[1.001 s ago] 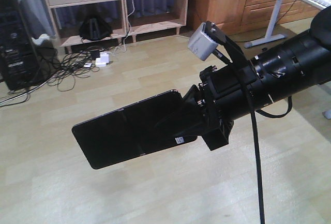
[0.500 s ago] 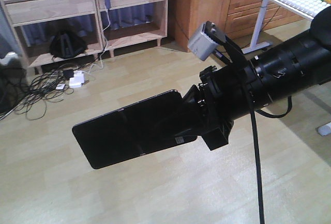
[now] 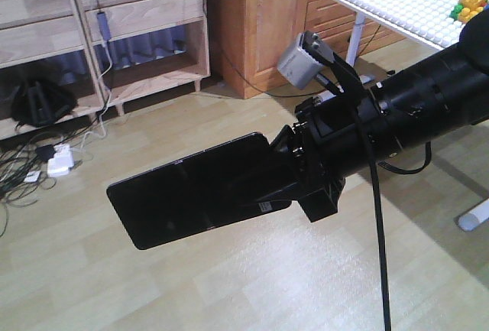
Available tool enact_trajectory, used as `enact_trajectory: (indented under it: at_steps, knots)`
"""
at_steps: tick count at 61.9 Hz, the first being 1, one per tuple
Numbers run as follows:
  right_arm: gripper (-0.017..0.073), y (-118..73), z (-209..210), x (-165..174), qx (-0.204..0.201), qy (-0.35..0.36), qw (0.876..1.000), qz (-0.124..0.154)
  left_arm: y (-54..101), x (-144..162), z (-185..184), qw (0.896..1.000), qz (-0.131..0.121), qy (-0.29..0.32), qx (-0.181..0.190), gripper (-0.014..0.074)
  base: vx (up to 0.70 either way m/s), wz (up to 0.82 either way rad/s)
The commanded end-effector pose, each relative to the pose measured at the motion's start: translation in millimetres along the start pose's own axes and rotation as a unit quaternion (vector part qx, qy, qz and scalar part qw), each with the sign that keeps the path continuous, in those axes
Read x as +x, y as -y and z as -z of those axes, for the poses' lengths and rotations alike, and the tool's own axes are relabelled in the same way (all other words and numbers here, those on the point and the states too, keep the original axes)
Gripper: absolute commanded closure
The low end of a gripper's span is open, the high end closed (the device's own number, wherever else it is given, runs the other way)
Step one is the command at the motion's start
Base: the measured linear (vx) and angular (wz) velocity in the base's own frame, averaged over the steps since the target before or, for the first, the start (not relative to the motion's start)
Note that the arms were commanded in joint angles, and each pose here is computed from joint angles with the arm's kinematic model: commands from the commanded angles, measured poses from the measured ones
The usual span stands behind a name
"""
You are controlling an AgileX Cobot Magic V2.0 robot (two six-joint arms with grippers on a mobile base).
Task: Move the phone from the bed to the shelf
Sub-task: 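Drive the base up to the wooden shelf with the laptop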
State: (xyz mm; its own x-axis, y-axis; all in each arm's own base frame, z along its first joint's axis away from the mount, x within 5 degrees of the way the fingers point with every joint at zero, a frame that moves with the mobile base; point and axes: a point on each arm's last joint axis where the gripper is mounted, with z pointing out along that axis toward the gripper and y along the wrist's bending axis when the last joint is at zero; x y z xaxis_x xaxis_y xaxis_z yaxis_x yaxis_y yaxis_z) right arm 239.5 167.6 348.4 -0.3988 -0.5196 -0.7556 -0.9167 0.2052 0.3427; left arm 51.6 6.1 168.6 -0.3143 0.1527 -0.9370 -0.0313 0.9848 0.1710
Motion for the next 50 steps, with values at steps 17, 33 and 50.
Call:
enact_trajectory:
  at_steps: [17,33,50]
  knots:
    - [0.0561,-19.5,12.2,-11.5,-0.034,0.031,0.999,0.014,-0.2,-5.3,0.2,0.999,0.0,0.037,-0.003,0.0592,0.51,-0.14]
    - [0.0561,-19.5,12.2,-11.6,-0.034,0.031,0.999,0.013,-0.2,-5.3,0.2,0.999,0.0,0.037,-0.003,0.0592,0.53,-0.07]
    - [0.0561,-19.5,12.2,-11.6,-0.034,0.031,0.999,0.013,-0.2,-5.3,0.2,0.999,0.0,0.037,-0.003,0.0592,0.55,-0.02]
